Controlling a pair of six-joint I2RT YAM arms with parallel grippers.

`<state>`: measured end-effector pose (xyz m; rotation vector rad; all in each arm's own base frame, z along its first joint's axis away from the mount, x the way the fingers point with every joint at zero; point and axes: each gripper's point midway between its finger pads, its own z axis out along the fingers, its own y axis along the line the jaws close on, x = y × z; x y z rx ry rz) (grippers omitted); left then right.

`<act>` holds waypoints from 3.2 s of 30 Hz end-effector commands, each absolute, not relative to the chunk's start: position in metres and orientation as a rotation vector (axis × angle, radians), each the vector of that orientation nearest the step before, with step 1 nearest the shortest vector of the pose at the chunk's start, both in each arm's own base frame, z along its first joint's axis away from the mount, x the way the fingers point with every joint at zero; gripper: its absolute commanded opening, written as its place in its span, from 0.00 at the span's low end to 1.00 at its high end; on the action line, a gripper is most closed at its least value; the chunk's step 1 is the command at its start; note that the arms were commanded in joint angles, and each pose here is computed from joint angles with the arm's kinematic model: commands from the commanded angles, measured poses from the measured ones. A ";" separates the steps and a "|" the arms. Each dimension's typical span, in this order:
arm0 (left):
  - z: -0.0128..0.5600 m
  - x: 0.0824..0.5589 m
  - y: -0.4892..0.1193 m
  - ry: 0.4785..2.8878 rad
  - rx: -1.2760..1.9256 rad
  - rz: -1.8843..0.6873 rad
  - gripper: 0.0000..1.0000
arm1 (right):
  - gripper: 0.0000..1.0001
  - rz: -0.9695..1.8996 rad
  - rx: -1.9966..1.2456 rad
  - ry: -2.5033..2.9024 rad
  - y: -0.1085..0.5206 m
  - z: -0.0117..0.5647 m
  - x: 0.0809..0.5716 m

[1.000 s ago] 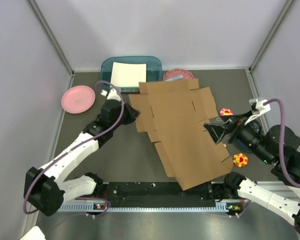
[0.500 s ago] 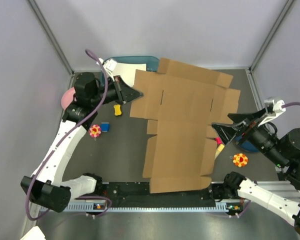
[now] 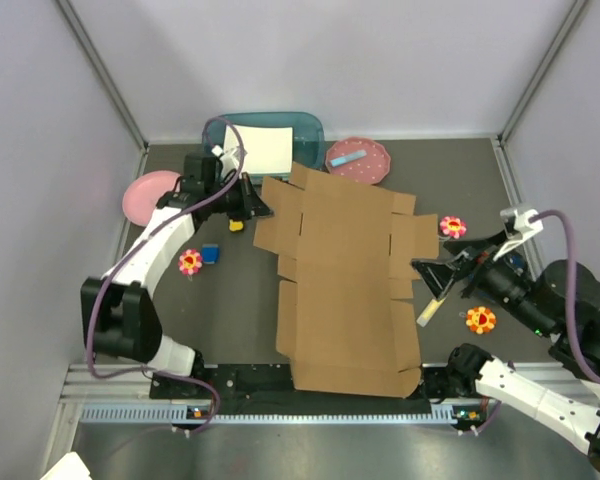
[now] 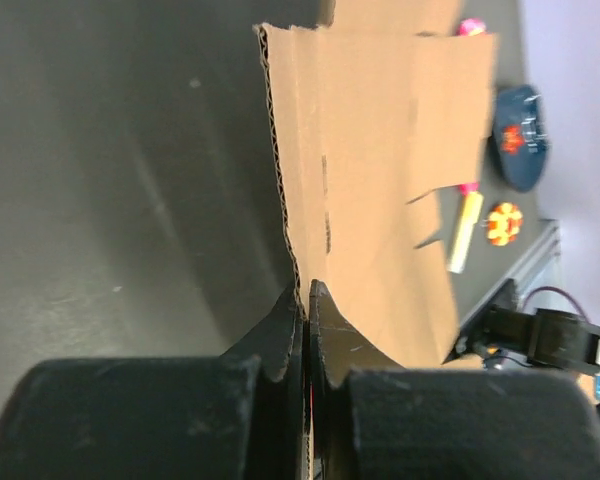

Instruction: Fold the paper box

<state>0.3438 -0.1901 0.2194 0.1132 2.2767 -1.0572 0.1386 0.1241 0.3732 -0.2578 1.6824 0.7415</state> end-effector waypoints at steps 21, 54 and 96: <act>0.150 0.371 -0.153 2.129 0.519 -0.261 0.00 | 0.97 0.735 -0.249 1.872 0.162 0.287 0.164; 0.152 0.325 -0.172 1.705 0.233 -0.316 0.00 | 0.96 0.192 -0.750 1.717 0.262 0.329 0.320; 0.148 0.306 -0.183 1.684 0.296 -0.299 0.00 | 0.50 0.512 -0.907 1.831 0.308 0.217 0.404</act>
